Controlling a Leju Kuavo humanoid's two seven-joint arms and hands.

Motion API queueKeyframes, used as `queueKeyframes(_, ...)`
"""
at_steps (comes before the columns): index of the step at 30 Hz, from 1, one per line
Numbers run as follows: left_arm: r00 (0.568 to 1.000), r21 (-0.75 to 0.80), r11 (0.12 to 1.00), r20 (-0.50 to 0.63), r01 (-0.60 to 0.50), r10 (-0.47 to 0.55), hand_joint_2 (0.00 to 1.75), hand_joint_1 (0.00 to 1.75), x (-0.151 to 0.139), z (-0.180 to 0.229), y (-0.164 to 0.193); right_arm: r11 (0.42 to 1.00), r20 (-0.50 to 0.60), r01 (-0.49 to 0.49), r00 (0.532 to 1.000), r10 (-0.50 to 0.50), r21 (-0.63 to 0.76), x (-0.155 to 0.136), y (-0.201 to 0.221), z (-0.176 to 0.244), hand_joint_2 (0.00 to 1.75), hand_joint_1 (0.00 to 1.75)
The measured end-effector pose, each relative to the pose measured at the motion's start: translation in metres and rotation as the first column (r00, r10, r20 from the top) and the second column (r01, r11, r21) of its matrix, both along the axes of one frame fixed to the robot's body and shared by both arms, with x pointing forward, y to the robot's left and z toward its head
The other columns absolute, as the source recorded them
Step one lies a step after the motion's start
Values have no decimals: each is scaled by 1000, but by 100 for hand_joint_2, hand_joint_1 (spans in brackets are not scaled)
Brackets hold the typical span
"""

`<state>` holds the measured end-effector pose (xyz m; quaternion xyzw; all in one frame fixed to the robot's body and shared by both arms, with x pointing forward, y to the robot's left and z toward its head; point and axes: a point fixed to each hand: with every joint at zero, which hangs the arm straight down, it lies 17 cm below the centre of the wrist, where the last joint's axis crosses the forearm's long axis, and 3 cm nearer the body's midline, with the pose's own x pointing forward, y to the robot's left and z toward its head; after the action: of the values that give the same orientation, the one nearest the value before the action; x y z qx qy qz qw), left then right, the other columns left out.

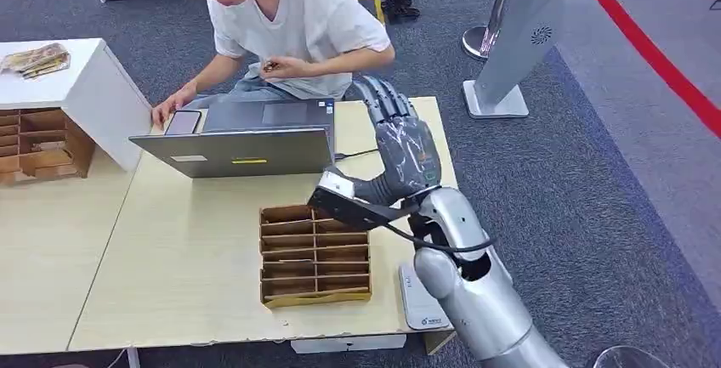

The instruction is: Pass the card to the sensor for recognition and then transmit it.

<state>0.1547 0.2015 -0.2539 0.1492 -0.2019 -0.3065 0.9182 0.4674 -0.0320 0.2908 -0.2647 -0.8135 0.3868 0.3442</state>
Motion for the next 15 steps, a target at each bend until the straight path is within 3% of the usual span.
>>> queueKeyframes(5, 998, -5, 998, 11, -57, 57, 0, 0, -2, 0, 4, 969, -53, -105, 991, 119, 222, -32, -5, 6, 0, 0)
queueKeyframes(9, 995, -6, 995, 16, -95, 95, 0, 0, -6, -1, 9, 889, -119, -190, 958, 261, 418, -56, -6, 1, 0, 0)
queueKeyframes(15, 991, -4, 991, 19, -135, 135, 0, 0, -9, -1, 13, 803, -156, -216, 922, 355, 555, -81, -9, -15, 0, 0)
